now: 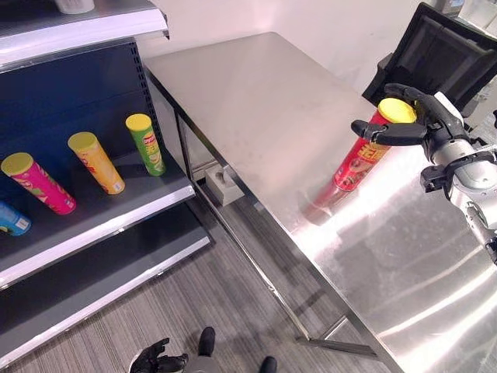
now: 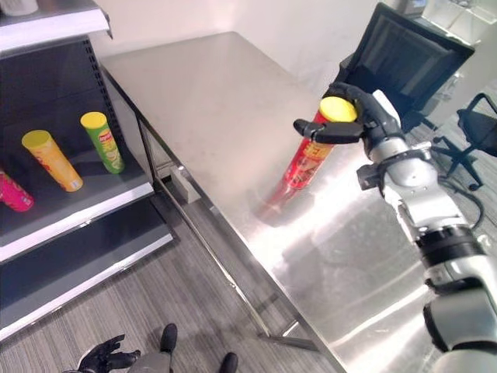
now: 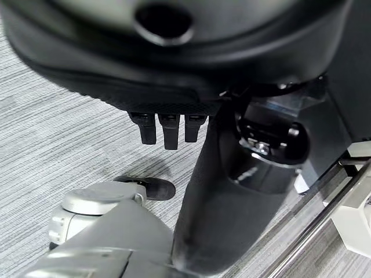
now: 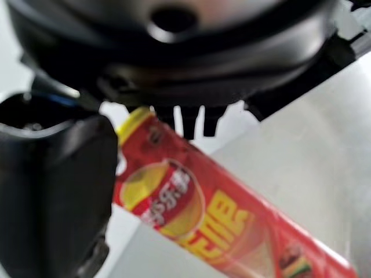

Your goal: Put the goods on the table back onto the shelves and tidy them up.

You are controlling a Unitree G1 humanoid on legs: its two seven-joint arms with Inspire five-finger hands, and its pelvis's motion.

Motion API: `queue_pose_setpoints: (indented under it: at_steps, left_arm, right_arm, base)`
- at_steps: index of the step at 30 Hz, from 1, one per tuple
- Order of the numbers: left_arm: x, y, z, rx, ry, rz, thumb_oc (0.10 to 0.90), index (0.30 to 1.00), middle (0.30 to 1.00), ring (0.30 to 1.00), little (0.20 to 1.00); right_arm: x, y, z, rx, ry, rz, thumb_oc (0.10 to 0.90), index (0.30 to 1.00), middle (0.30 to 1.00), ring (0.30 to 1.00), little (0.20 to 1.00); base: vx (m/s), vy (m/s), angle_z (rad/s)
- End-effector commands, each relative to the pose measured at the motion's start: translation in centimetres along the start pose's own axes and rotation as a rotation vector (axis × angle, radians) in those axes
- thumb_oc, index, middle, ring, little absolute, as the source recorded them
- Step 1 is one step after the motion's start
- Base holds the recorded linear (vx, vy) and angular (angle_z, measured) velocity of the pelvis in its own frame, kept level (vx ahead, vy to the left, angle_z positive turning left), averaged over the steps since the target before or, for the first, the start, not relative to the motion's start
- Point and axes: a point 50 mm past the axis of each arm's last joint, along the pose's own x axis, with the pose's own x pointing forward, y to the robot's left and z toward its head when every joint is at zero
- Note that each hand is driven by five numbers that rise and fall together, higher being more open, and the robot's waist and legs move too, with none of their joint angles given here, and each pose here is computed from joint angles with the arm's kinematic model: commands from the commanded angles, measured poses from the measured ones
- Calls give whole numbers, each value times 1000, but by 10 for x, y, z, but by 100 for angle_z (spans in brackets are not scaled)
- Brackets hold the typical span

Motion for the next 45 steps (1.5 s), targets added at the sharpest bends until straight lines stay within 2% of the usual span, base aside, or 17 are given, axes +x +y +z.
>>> queue_pose_setpoints:
  at_steps: [1, 10, 11, 12, 17, 19, 24, 28, 35, 41, 45]
  left_arm:
    - [1, 5, 3, 83, -11, -3, 800, 900, 900, 900, 900]
    - [1, 5, 5, 94, -17, -7, 800, 900, 900, 900, 900]
    - [2, 5, 7, 96, -25, -8, 800, 900, 900, 900, 900]
    - [2, 5, 8, 95, -26, -7, 800, 900, 900, 900, 900]
    - [1, 7, 6, 70, -22, 8, 800, 900, 900, 900, 900]
    - [1, 6, 7, 35, -26, 22, 800, 900, 900, 900, 900]
    - [0, 7, 7, 7, -38, 37, 800, 900, 900, 900, 900]
    - [-3, 9, 2, -39, -39, 52, 800, 900, 900, 900, 900]
    - [-2, 4, 13, -88, -87, 55, 800, 900, 900, 900, 900]
    - [-4, 2, -6, -123, -26, 75, 800, 900, 900, 900, 900]
    - [-6, 4, -11, -132, -17, 89, 800, 900, 900, 900, 900]
  right_arm:
    - [0, -46, 55, -72, -152, -112, 800, 900, 900, 900, 900]
    - [-2, -44, 53, -123, -135, -65, 800, 900, 900, 900, 900]
    - [-2, -41, 51, -134, -125, -47, 493, 439, 439, 439, 439]
    - [-2, -41, 51, -138, -124, -43, 400, 300, 300, 300, 300]
    - [-8, -38, 48, -137, -145, -54, 400, 300, 300, 300, 300]
    - [-21, -28, 52, -41, -257, -76, 400, 300, 300, 300, 300]
    - [-41, -26, 58, 85, -400, -154, 400, 300, 300, 300, 300]
    - [-66, -19, 89, 167, -649, -220, 400, 300, 300, 300, 300]
    - [-85, -7, 135, 123, -908, -263, 400, 300, 300, 300, 300]
    - [-93, 27, 136, -30, -931, -143, 400, 300, 300, 300, 300]
    - [-95, 38, 131, -27, -914, -92, 400, 300, 300, 300, 300]
  base:
    - [0, 0, 0]
    - [0, 0, 0]
    - [0, 0, 0]
    - [0, 0, 0]
    - [0, 0, 0]
    - [-6, -32, 3]
    - [0, -52, 0]
    - [-31, -148, 2]
    - [-183, -165, 34]
    - [-225, 173, 131]
    - [-40, 334, 70]
